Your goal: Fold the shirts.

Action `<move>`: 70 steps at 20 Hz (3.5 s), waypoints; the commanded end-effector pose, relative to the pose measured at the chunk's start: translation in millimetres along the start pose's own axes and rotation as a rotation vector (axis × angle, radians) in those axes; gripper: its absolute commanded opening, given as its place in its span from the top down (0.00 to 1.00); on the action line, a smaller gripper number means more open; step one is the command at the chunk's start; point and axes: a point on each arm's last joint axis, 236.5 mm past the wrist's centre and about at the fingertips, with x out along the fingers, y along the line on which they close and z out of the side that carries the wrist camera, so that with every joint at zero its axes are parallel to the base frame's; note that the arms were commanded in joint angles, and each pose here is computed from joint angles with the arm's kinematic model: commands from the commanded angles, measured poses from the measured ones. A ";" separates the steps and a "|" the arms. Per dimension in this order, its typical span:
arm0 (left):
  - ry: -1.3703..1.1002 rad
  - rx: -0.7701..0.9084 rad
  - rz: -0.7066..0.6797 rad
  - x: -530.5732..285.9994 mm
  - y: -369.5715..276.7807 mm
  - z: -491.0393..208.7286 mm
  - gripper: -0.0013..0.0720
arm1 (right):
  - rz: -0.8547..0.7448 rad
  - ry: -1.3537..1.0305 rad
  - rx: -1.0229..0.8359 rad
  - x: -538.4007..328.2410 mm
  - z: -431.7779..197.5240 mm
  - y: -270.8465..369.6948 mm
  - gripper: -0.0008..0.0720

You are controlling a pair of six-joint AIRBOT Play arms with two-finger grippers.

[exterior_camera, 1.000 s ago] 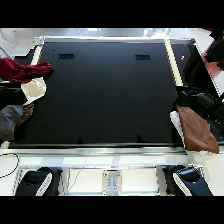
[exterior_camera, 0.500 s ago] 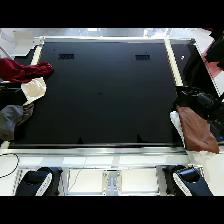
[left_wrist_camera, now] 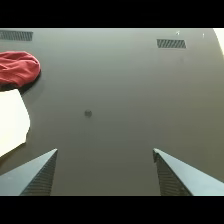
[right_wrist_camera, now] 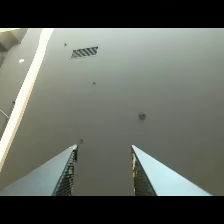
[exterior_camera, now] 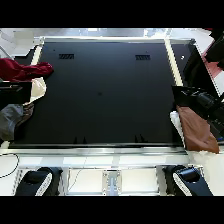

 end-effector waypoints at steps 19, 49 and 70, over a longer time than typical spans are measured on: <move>0.022 0.000 0.001 5.9 0.0 -3.9 0.00 | 0.011 0.027 0.016 -0.1 -6.4 2.8 0.63; 0.022 0.001 0.001 5.8 0.1 -3.9 0.97 | 0.029 0.032 0.035 -0.3 -7.7 7.0 0.97; 0.022 0.001 0.001 5.8 0.0 -3.9 0.97 | 0.028 0.031 0.033 -0.2 -7.3 6.7 0.97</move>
